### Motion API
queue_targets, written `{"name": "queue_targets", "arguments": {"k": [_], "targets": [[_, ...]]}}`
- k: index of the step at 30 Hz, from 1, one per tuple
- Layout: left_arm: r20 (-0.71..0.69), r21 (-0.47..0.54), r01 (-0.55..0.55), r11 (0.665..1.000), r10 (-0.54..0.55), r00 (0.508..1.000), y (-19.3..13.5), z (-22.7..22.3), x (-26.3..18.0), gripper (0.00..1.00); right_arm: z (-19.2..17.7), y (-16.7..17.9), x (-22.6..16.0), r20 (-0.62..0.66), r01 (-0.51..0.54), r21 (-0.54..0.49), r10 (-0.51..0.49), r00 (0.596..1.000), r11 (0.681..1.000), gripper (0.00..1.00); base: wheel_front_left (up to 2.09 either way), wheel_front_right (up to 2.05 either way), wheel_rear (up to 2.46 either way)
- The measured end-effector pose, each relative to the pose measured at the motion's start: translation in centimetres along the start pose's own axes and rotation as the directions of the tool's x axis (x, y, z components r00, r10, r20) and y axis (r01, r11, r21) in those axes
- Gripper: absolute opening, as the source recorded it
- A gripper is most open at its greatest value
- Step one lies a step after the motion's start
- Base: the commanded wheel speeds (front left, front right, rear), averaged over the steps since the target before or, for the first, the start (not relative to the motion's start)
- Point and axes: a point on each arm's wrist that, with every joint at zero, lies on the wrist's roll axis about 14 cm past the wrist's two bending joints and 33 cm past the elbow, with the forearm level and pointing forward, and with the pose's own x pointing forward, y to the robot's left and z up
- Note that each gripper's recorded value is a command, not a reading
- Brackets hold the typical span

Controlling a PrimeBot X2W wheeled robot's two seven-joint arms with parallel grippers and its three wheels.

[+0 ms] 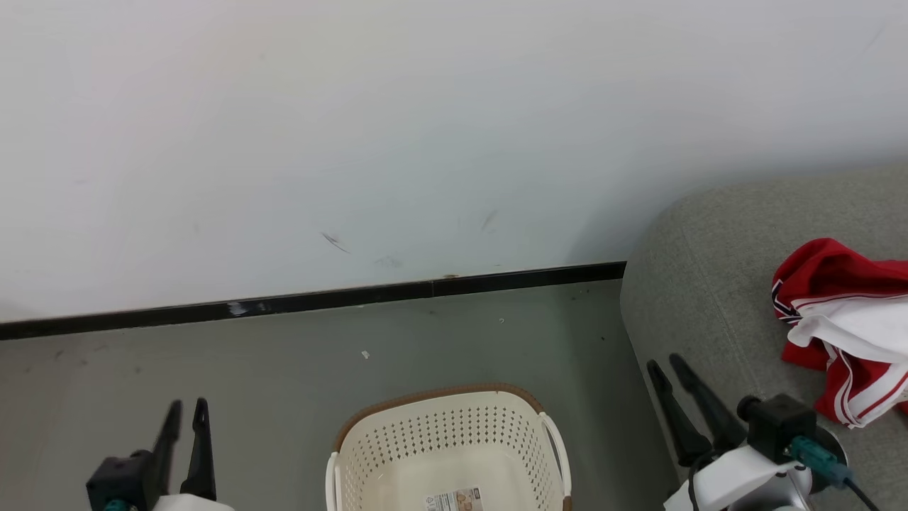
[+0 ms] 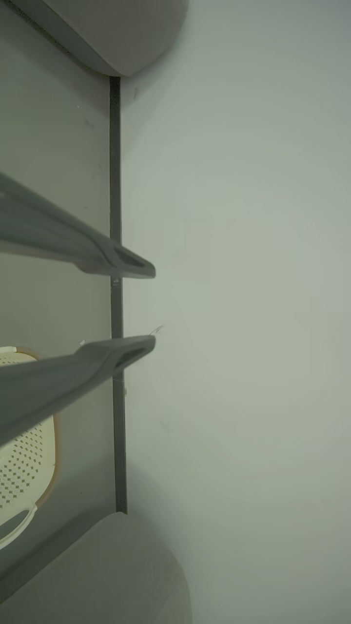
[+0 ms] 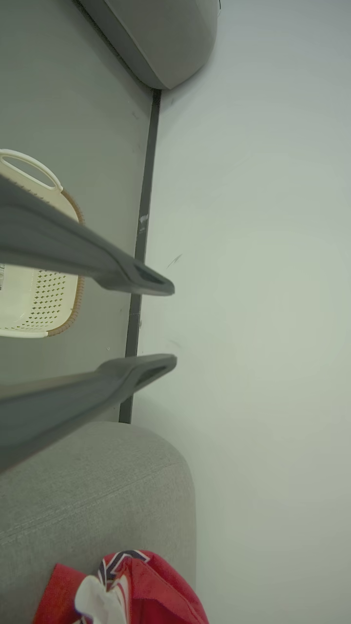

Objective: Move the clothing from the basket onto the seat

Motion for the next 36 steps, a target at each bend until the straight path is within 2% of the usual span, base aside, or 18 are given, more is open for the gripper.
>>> {"name": "queue_targets", "arguments": {"k": [5,8,18,28,36], "targets": [[-0.069,-0.036,-0.008,0.999,0.006,0.998,-0.7,-2.3,-1.0,0.00,-2.5,0.2,-1.5,-0.080,0.011,0.025,-0.009,0.997,1.000,0.00,0.00,0.00,0.00],[-0.081,-0.051,-0.016,0.999,0.012,0.997,-0.6,-2.4,-1.0,0.00,-2.4,0.2,-1.5,-0.077,0.013,0.040,-0.010,0.997,0.999,0.00,0.00,0.00,0.00],[-0.136,-0.213,-0.048,0.976,0.019,0.990,-0.4,-3.1,-0.8,0.00,-1.9,0.4,-1.8,-0.051,0.042,0.199,-0.032,0.998,0.979,0.00,0.00,0.00,0.00],[-0.184,-0.333,-0.078,0.940,0.017,0.983,-0.1,-3.7,-0.7,0.00,-2.2,-1.3,-1.6,-0.069,0.123,0.377,-0.104,0.992,0.918,0.00,0.00,0.00,0.00],[-0.213,-0.440,-0.097,0.893,0.001,0.977,-0.2,-4.1,-0.6,0.00,-2.6,-2.0,-1.6,-0.093,0.158,0.483,-0.129,0.987,0.861,0.00,0.00,0.00,0.00]]}}
